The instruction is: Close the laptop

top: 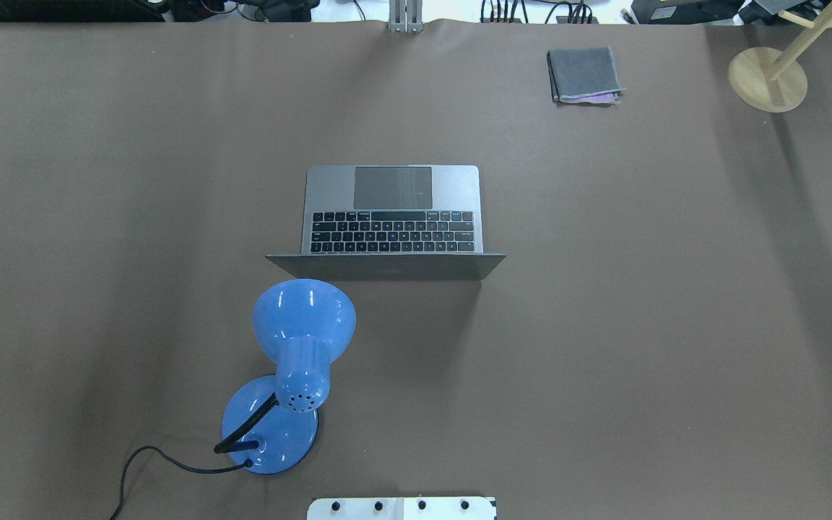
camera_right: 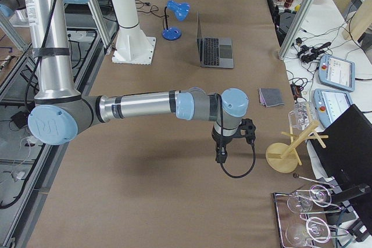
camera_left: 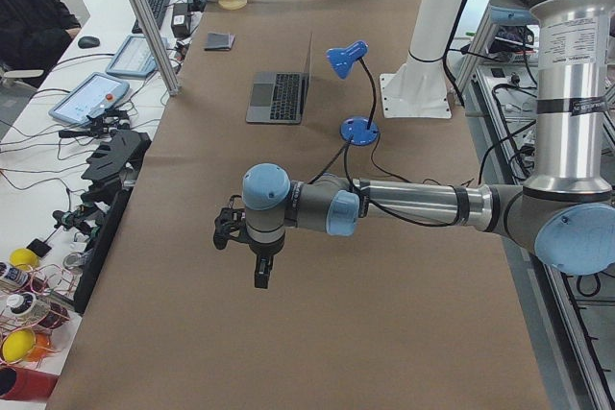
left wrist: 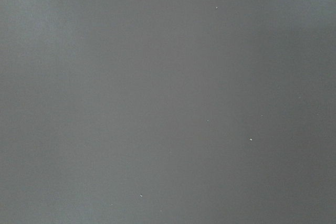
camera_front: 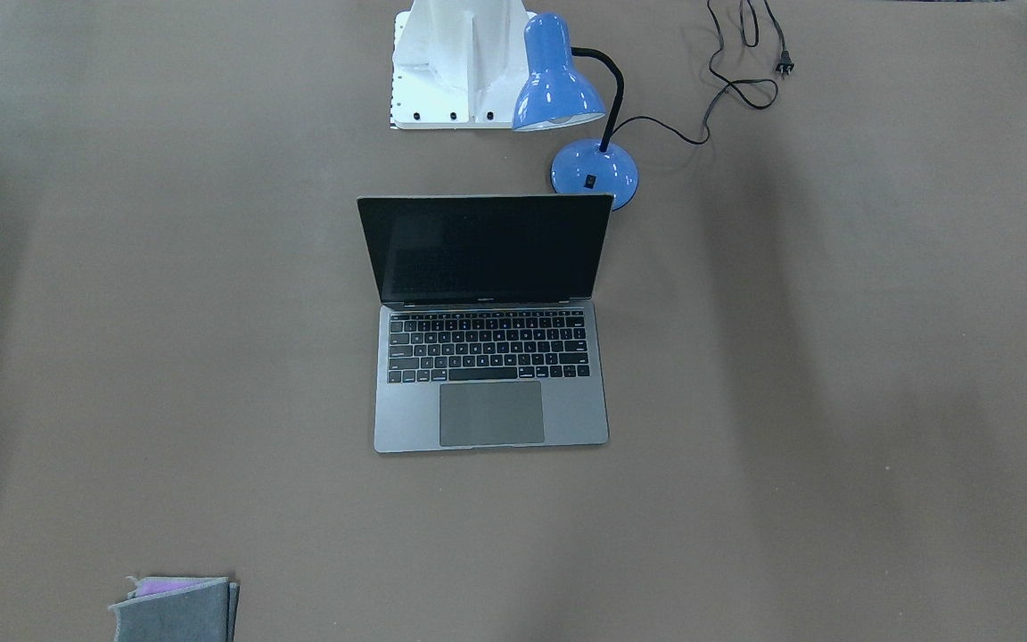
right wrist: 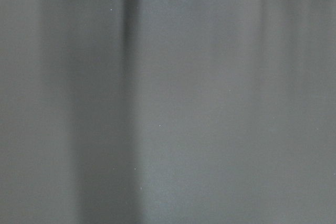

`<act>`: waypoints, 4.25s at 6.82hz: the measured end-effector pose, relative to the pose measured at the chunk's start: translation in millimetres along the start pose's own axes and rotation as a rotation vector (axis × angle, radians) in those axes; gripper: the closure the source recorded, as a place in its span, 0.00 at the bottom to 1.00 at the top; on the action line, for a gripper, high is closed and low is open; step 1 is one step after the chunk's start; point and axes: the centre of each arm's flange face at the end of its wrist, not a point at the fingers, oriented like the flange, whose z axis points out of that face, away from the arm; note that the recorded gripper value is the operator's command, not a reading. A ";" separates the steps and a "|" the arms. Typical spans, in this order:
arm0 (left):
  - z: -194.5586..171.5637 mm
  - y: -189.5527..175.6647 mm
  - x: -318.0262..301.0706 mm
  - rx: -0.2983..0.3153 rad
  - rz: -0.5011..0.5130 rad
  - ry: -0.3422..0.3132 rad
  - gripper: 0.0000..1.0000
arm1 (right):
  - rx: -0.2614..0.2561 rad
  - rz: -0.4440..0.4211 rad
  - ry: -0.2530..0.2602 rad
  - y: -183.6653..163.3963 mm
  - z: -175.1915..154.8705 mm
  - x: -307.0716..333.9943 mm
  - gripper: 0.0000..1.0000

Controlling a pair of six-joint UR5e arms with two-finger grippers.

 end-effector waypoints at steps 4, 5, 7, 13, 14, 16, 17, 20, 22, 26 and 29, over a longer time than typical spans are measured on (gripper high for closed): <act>1.3 0.3 -1.2 -0.003 -0.002 0.000 0.02 | 0.001 0.000 -0.004 0.9 -0.3 -0.3 0.00; 2.0 0.5 -1.9 -0.004 -0.003 0.000 0.02 | 0.002 0.000 -0.005 1.3 -0.7 -0.5 0.00; 3.8 1.0 -3.5 -0.008 -0.006 -0.001 0.02 | 0.004 0.002 -0.007 2.2 -1.7 0.0 0.00; 2.1 0.2 -0.4 -0.005 -0.005 0.001 0.02 | 0.008 0.001 -0.013 0.1 -3.8 -2.1 0.00; 3.0 -1.4 -0.6 -0.004 -0.001 -0.005 0.02 | 0.010 0.001 -0.013 -0.2 -4.5 -2.6 0.00; 7.0 0.4 -4.2 -0.010 -0.008 -0.008 0.02 | 0.014 -0.002 -0.013 -1.4 -6.5 -4.9 0.00; 5.6 -2.6 -1.9 -0.006 -0.004 -0.003 0.02 | 0.015 -0.003 -0.014 -2.8 -7.6 -6.2 0.00; -24.8 -56.3 38.3 0.064 0.024 0.006 0.01 | 0.047 -0.032 -0.096 -24.5 -24.8 -31.3 0.00; -41.4 -106.1 98.3 0.104 0.039 0.032 0.02 | 0.074 -0.071 -0.180 -56.0 -45.8 -83.5 0.00; -12.3 -132.0 287.9 0.075 -0.060 0.205 0.16 | -0.004 -0.050 -0.291 -72.1 -44.8 -311.5 0.02; -28.5 -84.6 383.4 -0.075 -0.100 0.413 0.75 | -0.055 0.047 -0.372 -20.7 -31.2 -413.1 0.47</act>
